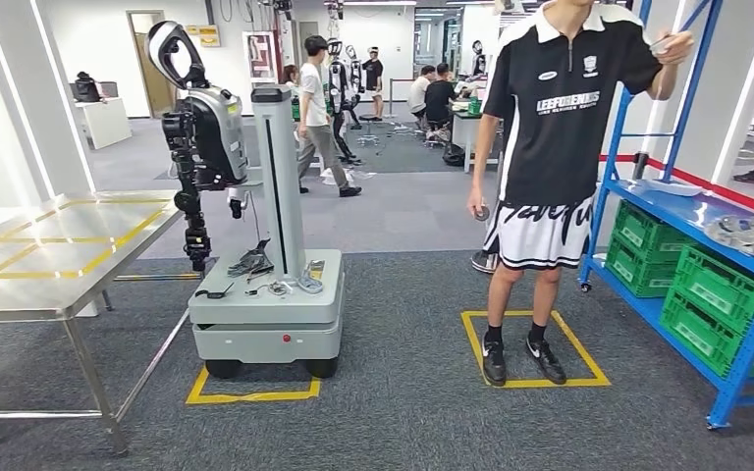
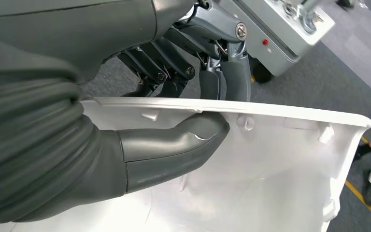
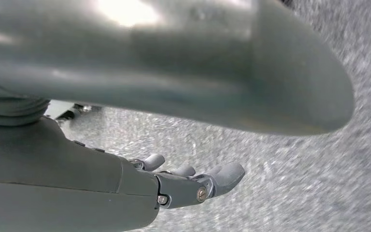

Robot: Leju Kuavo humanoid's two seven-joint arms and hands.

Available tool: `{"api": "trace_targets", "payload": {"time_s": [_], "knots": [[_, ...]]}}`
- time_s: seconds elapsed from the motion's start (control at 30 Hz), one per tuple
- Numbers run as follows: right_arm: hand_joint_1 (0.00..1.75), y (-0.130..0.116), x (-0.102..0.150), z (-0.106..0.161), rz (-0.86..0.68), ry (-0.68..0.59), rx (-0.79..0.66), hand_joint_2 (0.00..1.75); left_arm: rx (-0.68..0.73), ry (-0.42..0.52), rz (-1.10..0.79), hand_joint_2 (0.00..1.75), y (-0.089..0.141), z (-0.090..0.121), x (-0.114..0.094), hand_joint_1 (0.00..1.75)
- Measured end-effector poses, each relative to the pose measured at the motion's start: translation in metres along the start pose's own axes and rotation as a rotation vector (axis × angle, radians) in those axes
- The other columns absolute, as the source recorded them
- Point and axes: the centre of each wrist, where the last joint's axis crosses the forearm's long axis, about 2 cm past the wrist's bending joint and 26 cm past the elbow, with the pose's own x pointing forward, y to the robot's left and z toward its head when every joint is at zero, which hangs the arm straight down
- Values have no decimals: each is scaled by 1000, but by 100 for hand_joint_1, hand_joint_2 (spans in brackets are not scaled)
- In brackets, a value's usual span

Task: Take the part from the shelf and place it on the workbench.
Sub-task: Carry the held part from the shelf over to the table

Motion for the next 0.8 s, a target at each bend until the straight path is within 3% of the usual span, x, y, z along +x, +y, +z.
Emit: {"api": "trace_targets", "payload": {"time_s": [0.17, 0.8], "knots": [[0, -2, 2, 0, -5, -17, -5, 0, -14, -32, -8, 175, 4, -11, 0, 175], [0, 1, 1, 0, -23, -13, 8, 0, -20, -50, -11, 175, 2, -14, -1, 175]]}}
